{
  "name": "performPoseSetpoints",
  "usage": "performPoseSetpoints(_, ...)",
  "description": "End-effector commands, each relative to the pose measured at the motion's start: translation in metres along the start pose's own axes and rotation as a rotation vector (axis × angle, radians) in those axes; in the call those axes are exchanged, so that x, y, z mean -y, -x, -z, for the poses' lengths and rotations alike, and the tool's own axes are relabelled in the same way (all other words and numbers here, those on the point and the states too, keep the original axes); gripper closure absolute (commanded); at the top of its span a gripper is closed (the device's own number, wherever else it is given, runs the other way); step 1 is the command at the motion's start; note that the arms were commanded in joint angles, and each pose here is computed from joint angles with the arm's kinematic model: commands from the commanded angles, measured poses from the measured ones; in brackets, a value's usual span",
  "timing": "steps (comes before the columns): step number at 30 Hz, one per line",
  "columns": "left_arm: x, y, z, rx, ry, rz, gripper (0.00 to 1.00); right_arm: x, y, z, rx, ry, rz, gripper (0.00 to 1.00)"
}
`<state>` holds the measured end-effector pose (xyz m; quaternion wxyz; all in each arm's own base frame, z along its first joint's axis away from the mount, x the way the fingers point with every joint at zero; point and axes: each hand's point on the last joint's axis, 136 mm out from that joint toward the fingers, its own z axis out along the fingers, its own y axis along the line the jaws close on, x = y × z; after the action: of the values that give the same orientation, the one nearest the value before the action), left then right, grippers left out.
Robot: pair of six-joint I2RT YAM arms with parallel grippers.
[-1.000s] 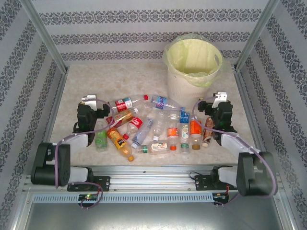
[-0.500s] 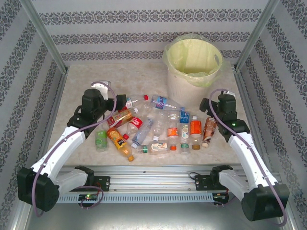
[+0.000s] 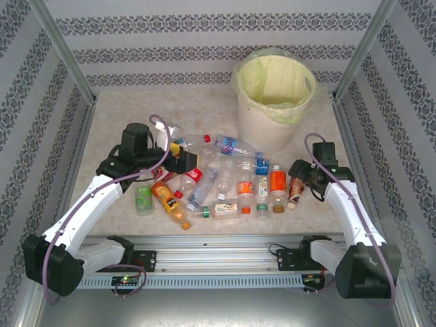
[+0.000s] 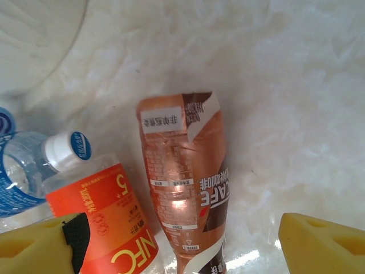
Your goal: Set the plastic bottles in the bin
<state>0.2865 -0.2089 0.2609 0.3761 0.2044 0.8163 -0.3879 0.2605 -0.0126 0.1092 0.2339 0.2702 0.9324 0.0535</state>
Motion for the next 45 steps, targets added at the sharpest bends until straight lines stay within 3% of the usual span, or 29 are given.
performPoseSetpoints(1,0.027,0.014,-0.001,0.054,-0.13,-0.068,0.0,-0.003,-0.012,-0.012,-0.075,0.036,0.009,0.13)
performPoseSetpoints(9,0.046,0.052,-0.007,0.133,-0.176,-0.144,0.0,-0.002,-0.014,-0.042,-0.149,0.034,0.003,0.14)
performPoseSetpoints(15,0.045,0.069,-0.024,0.13,-0.183,-0.175,0.0,0.005,-0.011,-0.057,-0.163,0.025,-0.022,0.16)
performPoseSetpoints(28,0.038,0.06,-0.035,0.124,-0.186,-0.193,0.0,0.01,-0.011,-0.081,-0.216,-0.007,-0.015,0.21)
performPoseSetpoints(37,0.038,0.055,-0.037,0.106,-0.173,-0.198,0.0,0.012,-0.005,-0.077,-0.188,-0.027,-0.011,0.35)
performPoseSetpoints(45,0.038,0.056,-0.038,0.116,-0.178,-0.191,0.0,0.012,0.016,-0.046,-0.077,-0.041,-0.001,0.42)
